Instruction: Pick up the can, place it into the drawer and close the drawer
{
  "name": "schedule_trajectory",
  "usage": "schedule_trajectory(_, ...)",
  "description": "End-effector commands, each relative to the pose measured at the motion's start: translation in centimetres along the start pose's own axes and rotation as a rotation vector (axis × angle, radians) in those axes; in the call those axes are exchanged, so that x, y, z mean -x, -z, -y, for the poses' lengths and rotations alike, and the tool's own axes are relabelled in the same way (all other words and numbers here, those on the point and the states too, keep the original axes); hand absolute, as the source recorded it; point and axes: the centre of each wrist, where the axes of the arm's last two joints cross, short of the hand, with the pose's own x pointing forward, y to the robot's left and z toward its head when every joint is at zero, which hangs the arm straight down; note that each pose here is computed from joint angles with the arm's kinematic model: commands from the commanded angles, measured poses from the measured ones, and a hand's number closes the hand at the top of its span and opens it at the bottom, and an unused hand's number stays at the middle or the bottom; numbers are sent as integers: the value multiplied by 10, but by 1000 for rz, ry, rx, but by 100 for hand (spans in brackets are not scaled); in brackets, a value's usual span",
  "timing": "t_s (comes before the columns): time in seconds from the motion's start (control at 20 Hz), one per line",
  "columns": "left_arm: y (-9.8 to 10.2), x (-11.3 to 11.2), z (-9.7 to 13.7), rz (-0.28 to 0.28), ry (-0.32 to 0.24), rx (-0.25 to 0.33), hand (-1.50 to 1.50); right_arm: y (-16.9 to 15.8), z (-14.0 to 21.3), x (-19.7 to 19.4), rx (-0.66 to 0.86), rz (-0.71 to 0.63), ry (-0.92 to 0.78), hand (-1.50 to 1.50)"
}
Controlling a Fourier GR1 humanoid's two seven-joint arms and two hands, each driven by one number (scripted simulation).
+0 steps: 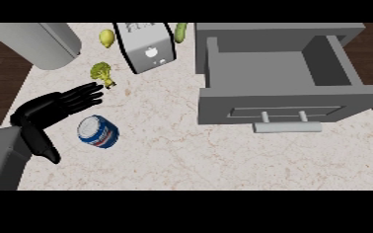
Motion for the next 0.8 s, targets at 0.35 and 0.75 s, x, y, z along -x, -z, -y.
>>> schedule_trajectory(0.35, -17, 31, -8, 13, -18, 21, -150, 3, 9, -3, -16, 8, -12, -150)
schedule_trajectory(0.75, -4, 67, 7, -38, -44, 8, -150, -3, 2, -12, -6, 5, 8, -150)
